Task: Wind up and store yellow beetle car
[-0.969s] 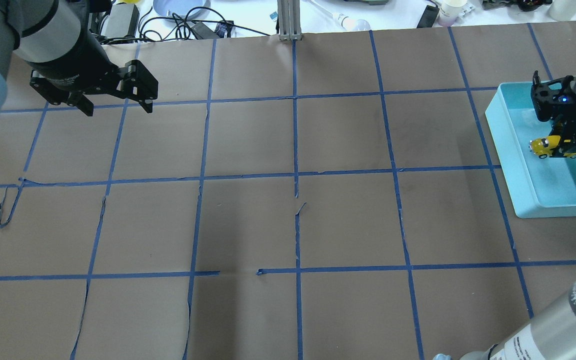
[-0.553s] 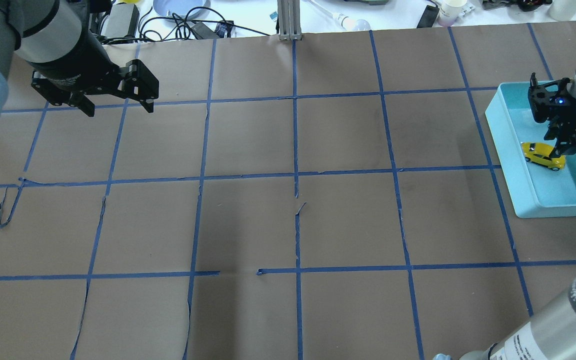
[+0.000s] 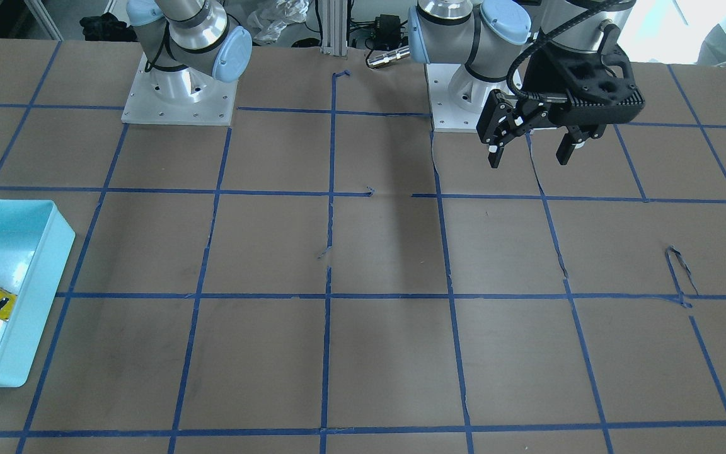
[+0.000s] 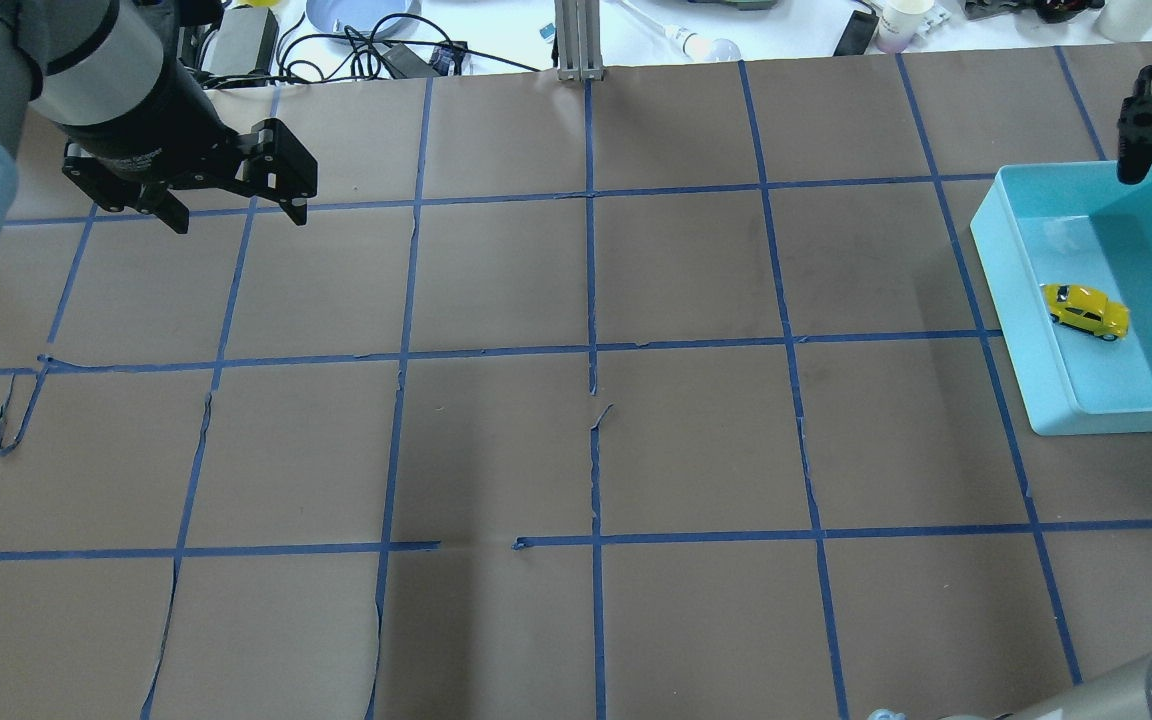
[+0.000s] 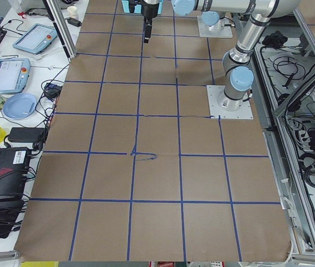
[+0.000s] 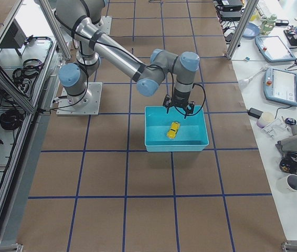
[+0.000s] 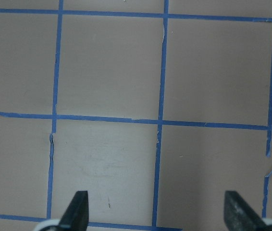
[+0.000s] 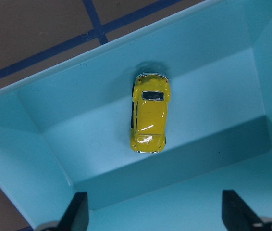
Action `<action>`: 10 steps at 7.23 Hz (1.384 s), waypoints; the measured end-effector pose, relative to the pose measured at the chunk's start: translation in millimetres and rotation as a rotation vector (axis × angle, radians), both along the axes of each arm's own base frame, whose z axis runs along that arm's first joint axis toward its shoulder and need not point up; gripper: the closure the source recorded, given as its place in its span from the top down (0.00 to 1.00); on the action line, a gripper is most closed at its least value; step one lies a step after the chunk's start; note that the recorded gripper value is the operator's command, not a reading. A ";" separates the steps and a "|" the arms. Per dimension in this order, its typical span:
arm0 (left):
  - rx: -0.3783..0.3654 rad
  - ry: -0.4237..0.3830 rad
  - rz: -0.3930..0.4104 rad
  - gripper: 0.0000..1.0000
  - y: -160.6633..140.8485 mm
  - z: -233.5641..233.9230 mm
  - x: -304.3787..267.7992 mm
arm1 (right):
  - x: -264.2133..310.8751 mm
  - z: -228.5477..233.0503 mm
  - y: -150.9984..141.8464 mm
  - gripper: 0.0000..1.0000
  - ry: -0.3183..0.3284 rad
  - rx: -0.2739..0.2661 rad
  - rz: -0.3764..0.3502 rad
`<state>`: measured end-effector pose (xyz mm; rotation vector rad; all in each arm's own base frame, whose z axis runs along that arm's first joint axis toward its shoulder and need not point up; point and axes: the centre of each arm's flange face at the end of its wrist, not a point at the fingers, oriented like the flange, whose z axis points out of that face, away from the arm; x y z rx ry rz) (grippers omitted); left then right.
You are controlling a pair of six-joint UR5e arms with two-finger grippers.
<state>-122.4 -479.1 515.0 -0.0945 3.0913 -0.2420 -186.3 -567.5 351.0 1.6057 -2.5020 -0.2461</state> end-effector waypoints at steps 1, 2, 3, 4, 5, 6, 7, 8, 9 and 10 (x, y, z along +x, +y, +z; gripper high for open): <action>0.000 0.000 0.001 1.00 0.3 0.2 0.0 | 7.7 24.4 13.0 0.99 0.004 -0.023 -0.140; 0.000 0.000 0.001 1.00 0.5 0.4 0.0 | 17.2 45.8 24.5 1.00 -0.002 -0.054 -0.345; 0.000 -0.001 0.002 1.00 0.5 0.4 0.1 | 32.2 62.6 33.1 1.00 -0.036 -0.077 -0.556; 0.000 -0.001 0.002 1.00 0.5 0.3 0.1 | 56.8 79.8 38.5 1.00 -0.083 -0.091 -0.732; 0.001 -0.001 0.002 1.00 0.6 -0.1 0.1 | 94.9 101.3 42.7 1.00 -0.107 -0.097 -0.845; 0.001 -0.001 0.002 1.00 0.6 -0.2 0.2 | 133.4 117.5 44.7 1.00 -0.110 -0.096 -0.895; 0.001 -0.001 0.003 1.00 0.5 -0.3 0.5 | 160.0 125.3 43.9 1.00 -0.108 -0.094 -0.923; 0.001 -0.001 0.002 1.00 0.5 -0.2 0.7 | 179.1 128.6 43.5 1.00 -0.124 -0.090 -0.935; 0.000 -0.002 0.001 1.00 0.4 0.0 0.8 | 205.1 130.7 44.4 1.00 -0.154 -0.084 -0.969; 0.000 -0.002 0.000 1.00 0.3 0.0 1.0 | 238.8 131.0 46.8 1.00 -0.164 -0.084 -1.051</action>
